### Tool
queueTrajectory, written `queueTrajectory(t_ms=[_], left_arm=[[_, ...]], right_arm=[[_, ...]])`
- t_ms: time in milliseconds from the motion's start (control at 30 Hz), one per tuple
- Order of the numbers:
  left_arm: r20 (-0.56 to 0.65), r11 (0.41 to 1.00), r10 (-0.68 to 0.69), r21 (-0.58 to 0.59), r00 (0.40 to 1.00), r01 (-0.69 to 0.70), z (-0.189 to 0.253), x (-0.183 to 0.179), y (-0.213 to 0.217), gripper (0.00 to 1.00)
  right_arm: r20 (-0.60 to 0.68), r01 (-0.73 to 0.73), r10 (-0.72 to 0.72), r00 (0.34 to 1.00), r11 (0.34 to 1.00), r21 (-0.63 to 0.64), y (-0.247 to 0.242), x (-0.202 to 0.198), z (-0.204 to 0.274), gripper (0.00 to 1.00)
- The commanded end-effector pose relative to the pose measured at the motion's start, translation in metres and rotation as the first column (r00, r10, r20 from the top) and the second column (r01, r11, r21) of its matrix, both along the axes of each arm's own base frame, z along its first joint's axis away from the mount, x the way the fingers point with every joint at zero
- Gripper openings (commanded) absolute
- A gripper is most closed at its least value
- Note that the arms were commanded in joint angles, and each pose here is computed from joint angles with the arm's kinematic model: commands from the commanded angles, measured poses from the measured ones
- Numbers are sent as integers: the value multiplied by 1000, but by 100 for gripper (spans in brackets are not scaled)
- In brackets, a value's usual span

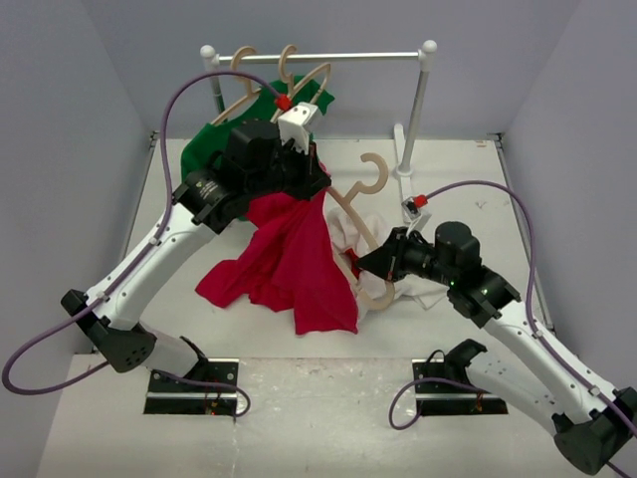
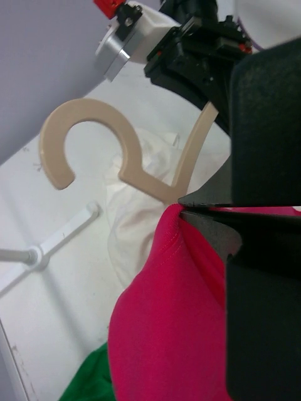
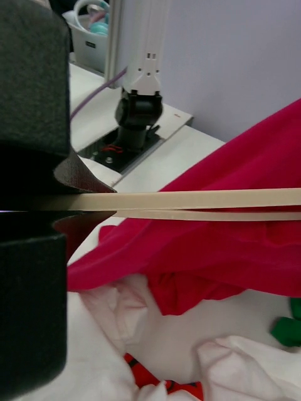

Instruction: Place the t-shirt on the hanger

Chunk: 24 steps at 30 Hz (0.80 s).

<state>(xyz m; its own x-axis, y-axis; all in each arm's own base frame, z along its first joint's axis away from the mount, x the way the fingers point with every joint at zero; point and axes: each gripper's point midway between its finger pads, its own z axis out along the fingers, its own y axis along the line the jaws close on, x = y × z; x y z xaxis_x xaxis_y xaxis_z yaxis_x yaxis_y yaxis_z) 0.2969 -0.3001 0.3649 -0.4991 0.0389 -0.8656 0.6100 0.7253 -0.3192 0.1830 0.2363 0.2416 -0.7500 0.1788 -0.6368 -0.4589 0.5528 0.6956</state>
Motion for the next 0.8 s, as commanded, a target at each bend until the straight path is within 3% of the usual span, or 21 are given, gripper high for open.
queueTrajectory(t_ms=[0,33,267,500,667,733,767], left_arm=[[47,973,-221,-58,974,224,26,-45,-25,0],[46,964,-258,-58,965,261,24,-52,-29,0],[51,888,-459,-18,887,460,18,-103,-53,0],[65,919,-389,93,919,382,18,-98,-34,0],[70,879,-472,117,879,462,18,-119,-41,0],[91,904,-416,149,905,400,21,-109,-34,0],[124,932,-344,168,931,322,28,-97,-26,11]], right_arm=[[260,86,-133,956,979,186,-2,19,59,0],[343,72,-149,927,971,227,-4,19,77,0],[433,152,-257,864,953,262,-19,30,95,0],[407,149,-174,897,985,92,-20,28,61,0],[468,153,-199,861,979,137,-23,29,74,0],[491,153,-199,848,979,132,-23,31,80,0],[514,142,-189,837,981,131,-22,32,82,0]])
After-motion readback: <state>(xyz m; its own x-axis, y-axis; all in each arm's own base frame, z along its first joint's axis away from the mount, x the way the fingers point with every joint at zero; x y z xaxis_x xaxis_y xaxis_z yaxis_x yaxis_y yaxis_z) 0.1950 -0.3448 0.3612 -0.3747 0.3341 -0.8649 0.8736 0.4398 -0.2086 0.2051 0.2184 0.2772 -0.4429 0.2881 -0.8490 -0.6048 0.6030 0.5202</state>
